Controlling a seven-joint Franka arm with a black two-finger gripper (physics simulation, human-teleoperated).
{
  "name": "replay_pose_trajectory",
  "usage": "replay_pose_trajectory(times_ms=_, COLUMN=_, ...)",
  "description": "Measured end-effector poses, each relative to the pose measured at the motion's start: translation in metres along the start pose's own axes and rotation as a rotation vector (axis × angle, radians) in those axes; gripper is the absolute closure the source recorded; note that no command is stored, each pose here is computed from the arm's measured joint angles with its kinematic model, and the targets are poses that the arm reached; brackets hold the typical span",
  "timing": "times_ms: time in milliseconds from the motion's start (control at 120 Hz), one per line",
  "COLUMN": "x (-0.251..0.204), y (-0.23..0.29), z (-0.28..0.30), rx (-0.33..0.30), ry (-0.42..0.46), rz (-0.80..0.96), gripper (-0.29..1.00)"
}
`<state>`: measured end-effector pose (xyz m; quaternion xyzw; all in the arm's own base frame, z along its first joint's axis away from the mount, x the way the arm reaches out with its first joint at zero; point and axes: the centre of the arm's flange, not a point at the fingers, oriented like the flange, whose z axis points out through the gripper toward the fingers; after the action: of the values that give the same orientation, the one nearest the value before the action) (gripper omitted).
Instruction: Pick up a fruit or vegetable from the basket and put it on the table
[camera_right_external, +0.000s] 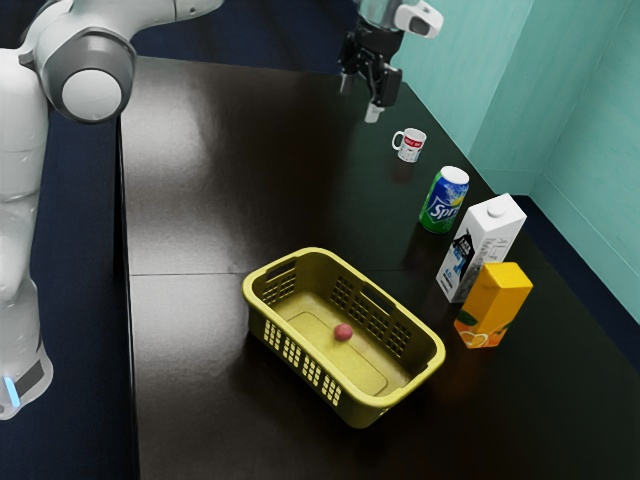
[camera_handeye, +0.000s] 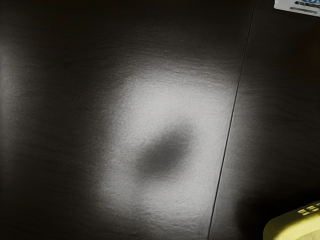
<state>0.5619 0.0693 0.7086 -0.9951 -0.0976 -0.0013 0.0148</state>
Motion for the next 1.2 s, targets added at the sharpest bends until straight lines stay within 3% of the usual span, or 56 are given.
replay_pose_trajectory(times_ms=250, x=0.001, y=-0.004, z=-0.007, rx=-0.012, ry=0.035, rz=-0.014, gripper=0.00)
replay_pose_trajectory(times_ms=458, x=-0.063, y=-0.007, z=-0.109, rx=-0.043, ry=0.227, rz=0.000, gripper=0.00)
replay_pose_trajectory(times_ms=792, x=0.012, y=0.079, z=-0.002, rx=-0.019, ry=0.038, rz=0.115, gripper=0.00)
replay_pose_trajectory(times_ms=1033, x=0.012, y=0.163, z=0.026, rx=-0.026, ry=0.010, rz=0.220, gripper=0.00)
replay_pose_trajectory(times_ms=1200, x=0.008, y=0.200, z=0.047, rx=-0.024, ry=-0.013, rz=0.125, gripper=0.00)
